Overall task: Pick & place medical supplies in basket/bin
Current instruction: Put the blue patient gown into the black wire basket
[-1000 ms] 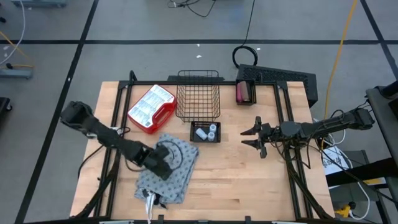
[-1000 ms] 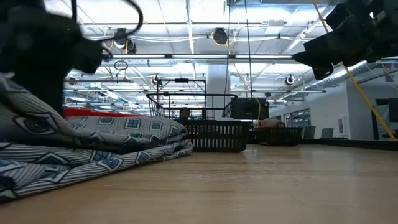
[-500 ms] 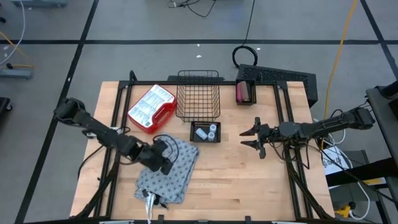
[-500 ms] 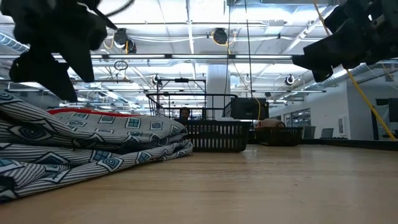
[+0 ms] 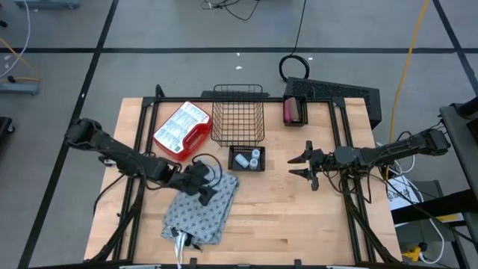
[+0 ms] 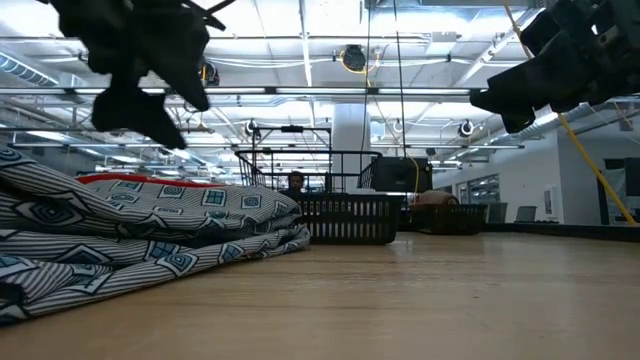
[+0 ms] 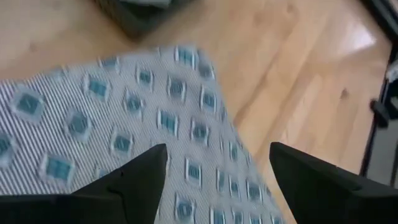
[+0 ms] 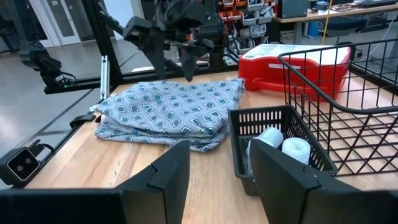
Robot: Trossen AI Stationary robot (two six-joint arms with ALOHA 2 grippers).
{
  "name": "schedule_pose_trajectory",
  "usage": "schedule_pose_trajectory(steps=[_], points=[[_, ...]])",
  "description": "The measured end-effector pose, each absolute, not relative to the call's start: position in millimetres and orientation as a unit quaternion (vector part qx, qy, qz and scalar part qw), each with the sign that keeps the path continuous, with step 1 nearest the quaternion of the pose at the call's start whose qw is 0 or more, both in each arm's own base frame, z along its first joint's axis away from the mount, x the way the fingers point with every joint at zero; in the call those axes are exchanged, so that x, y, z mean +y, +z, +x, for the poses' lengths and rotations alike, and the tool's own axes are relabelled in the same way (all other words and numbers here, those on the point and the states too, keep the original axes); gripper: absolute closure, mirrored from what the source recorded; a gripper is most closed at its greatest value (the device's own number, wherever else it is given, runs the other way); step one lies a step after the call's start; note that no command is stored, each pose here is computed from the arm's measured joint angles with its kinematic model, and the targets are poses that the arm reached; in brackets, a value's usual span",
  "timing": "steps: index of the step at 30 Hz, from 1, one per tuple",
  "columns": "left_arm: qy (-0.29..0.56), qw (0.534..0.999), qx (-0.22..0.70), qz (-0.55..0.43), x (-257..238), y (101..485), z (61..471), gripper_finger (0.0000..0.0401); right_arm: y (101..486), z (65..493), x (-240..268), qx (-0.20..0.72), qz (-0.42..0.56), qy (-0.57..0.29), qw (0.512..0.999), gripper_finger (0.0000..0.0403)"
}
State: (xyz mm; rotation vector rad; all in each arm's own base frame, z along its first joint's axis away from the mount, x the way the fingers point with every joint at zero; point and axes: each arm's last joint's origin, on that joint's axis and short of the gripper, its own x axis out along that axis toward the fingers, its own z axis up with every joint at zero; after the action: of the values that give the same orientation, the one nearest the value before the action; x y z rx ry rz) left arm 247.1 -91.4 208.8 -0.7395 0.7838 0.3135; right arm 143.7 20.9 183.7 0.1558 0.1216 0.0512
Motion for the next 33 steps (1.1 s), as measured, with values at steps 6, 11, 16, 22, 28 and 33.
schedule_pose_trajectory(steps=[6, 11, 16, 22, 28, 33], points=[[0.107, 0.851, 0.385, -0.34, -79.5, 210.2, 254.2, 0.0107, 183.8, 143.7, 20.9, 0.06, 0.078, 0.026, 0.995, 0.0248], [0.126, 0.818, 0.429, -0.362, -76.5, 196.3, 256.3, 0.0107, 184.0, 143.7, 20.9, 0.059, 0.078, 0.024, 0.995, 0.0248], [0.153, 0.778, 0.473, -0.384, -75.8, 181.5, 255.9, 0.0107, 183.8, 144.0, 20.8, 0.059, 0.078, 0.023, 0.995, 0.0248], [0.22, 0.729, 0.501, -0.412, -73.0, 175.8, 245.9, 0.0107, 182.6, 144.9, 19.3, 0.062, 0.075, -0.004, 0.995, 0.0248], [0.224, 0.723, 0.512, -0.405, -75.2, 174.7, 242.6, 0.0107, 181.5, 145.4, 19.4, 0.067, 0.075, -0.003, 0.995, 0.0248], [0.216, 0.719, 0.518, -0.41, -75.9, 174.8, 242.5, 0.0107, 181.3, 145.4, 19.4, 0.068, 0.075, -0.003, 0.995, 0.0248]])
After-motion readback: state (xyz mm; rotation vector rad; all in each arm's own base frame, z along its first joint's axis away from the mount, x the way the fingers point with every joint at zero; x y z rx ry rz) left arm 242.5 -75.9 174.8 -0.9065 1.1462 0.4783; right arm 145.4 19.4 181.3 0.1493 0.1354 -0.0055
